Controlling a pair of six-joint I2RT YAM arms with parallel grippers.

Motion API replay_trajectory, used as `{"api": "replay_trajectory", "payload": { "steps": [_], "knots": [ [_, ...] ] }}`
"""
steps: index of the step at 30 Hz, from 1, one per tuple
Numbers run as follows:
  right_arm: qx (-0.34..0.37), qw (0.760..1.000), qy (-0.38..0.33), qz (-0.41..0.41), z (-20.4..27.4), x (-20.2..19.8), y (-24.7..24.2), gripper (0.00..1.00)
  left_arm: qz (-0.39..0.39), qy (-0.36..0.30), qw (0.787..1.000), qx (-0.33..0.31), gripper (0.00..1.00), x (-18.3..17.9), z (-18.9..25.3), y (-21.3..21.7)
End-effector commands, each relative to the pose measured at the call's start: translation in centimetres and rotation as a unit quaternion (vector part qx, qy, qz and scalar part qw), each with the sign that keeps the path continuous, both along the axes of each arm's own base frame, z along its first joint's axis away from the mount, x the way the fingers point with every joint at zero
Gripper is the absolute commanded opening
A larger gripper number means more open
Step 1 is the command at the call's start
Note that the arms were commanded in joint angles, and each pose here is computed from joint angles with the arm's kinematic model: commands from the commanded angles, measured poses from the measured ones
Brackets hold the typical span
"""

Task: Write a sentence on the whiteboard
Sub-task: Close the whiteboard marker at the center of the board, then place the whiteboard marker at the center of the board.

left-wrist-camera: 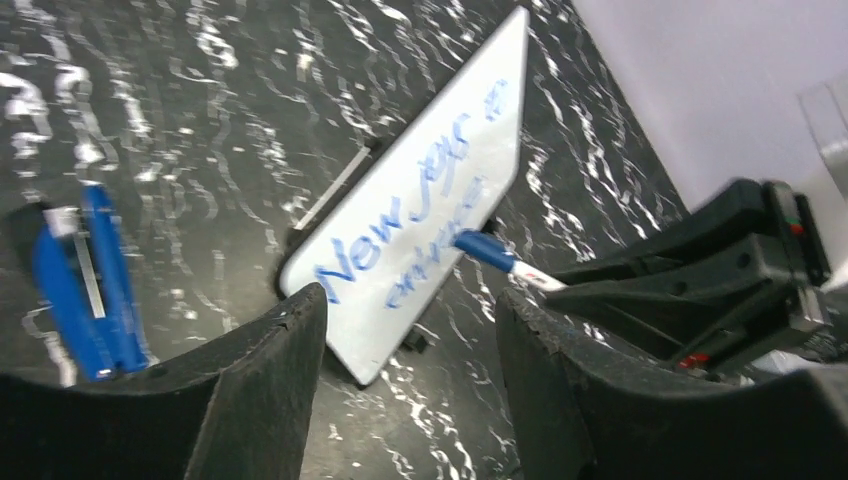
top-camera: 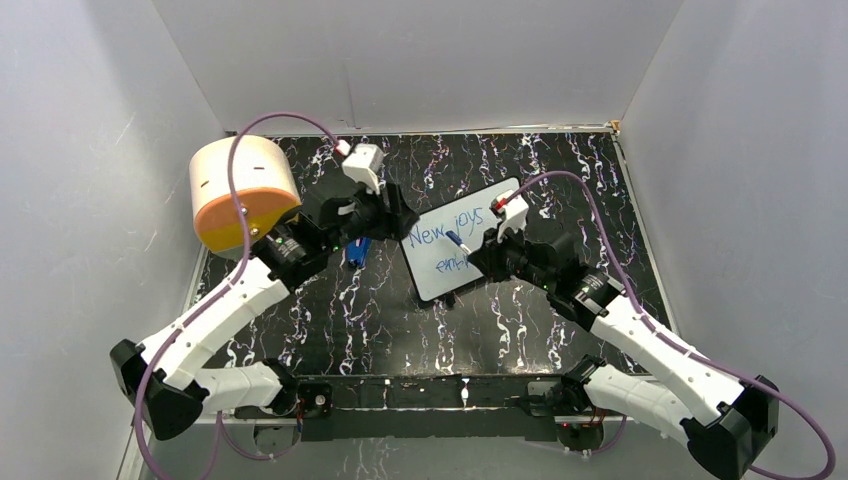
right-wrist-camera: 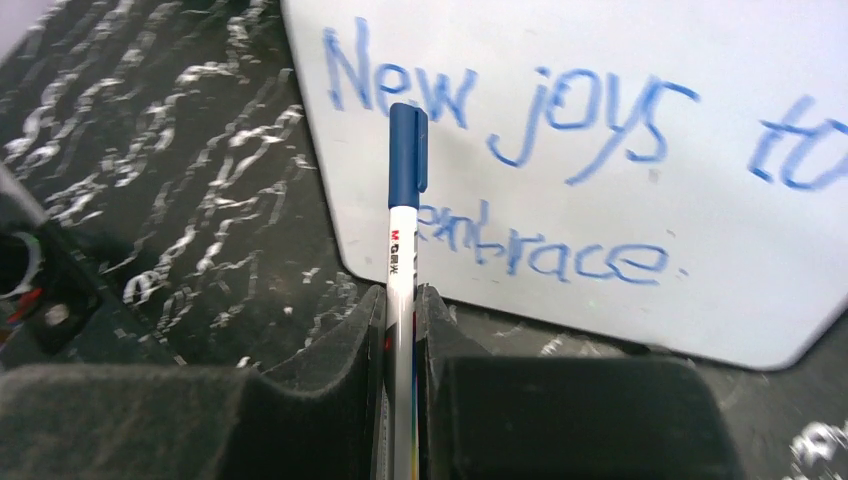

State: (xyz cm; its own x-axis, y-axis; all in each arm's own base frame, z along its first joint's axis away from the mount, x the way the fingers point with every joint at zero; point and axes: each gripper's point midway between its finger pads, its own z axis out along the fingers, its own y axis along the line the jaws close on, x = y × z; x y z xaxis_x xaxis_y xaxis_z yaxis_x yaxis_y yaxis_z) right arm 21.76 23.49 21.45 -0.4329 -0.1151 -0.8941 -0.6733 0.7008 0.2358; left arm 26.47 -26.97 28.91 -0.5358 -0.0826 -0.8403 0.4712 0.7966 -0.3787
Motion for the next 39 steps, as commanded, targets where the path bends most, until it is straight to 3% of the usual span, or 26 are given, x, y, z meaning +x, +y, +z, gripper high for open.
{"api": "replay_trajectory", "payload": {
  "steps": [1, 7, 15, 24, 28, 35, 39],
  "knots": [
    [-0.040, 0.992, -0.028, -0.112, 1.1, 2.2, -4.0, 0.00, 0.064, -0.042, 0.996, 0.034, 0.62, 2.0, 1.7, 4.9],
    [-0.094, 0.962, -0.028, -0.253, -1.1, 3.5, -9.4, 0.00, 0.155, -0.072, 0.984, 0.052, 0.75, 3.3, 1.0, 11.0],
    [-0.125, 0.898, 0.001, -0.423, -4.7, 3.8, -16.2, 0.00, 0.224, -0.086, 0.969, 0.062, 0.88, 3.7, -1.7, 15.8],
    [-0.104, 0.861, 0.065, -0.493, -11.2, 5.1, -20.5, 0.00, 0.241, -0.127, 0.959, 0.075, 0.92, 2.7, -1.3, 18.2],
    [-0.090, 0.852, 0.084, -0.509, -12.0, 6.0, -21.5, 0.00, 0.255, -0.151, 0.953, 0.068, 0.92, 1.9, -0.5, 19.1],
    [-0.077, 0.838, 0.161, -0.515, -15.1, 6.6, -21.6, 0.00, 0.266, -0.188, 0.944, 0.050, 0.93, 0.9, 0.6, 20.0],
    [-0.070, 0.826, 0.191, -0.525, -16.5, 6.3, -21.4, 0.06, 0.266, -0.204, 0.941, 0.039, 0.93, 0.5, 1.3, 20.1]
  ]
}}
